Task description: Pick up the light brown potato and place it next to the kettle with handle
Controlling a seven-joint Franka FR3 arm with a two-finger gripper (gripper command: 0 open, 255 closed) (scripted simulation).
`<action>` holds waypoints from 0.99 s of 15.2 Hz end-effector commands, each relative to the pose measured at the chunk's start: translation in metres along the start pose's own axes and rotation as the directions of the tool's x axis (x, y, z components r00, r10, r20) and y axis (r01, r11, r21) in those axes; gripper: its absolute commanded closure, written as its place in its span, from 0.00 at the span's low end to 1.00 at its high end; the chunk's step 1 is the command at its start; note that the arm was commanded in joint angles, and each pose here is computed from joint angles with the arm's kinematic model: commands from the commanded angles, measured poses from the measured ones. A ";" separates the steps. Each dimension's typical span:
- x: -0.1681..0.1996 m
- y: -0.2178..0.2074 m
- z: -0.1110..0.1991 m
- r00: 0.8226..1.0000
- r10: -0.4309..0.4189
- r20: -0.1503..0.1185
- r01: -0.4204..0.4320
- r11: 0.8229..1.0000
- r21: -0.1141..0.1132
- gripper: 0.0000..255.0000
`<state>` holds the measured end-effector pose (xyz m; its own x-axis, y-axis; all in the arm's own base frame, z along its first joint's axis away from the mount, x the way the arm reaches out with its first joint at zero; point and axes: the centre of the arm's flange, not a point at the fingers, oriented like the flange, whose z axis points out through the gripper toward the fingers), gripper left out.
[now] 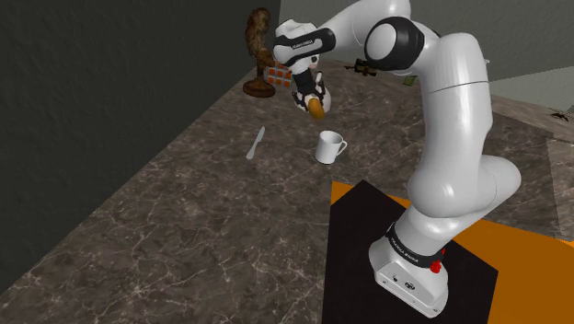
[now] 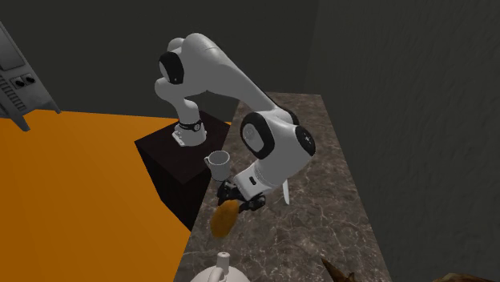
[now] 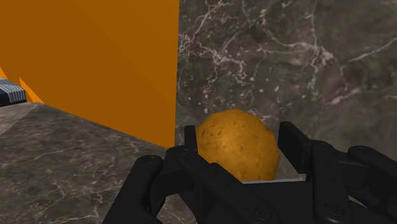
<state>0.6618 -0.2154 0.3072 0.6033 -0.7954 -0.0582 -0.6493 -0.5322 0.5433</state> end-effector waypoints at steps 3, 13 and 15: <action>0.002 -0.012 0.018 1.000 0.000 0.000 0.000 1.000 0.000 1.00; 0.004 -0.031 0.046 1.000 0.000 0.000 0.000 1.000 0.000 1.00; 0.004 -0.031 0.046 1.000 0.000 0.000 0.000 1.000 0.000 1.00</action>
<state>0.6644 -0.2132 0.2581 0.6050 -0.7945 -0.0521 -0.6522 -0.5321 0.5400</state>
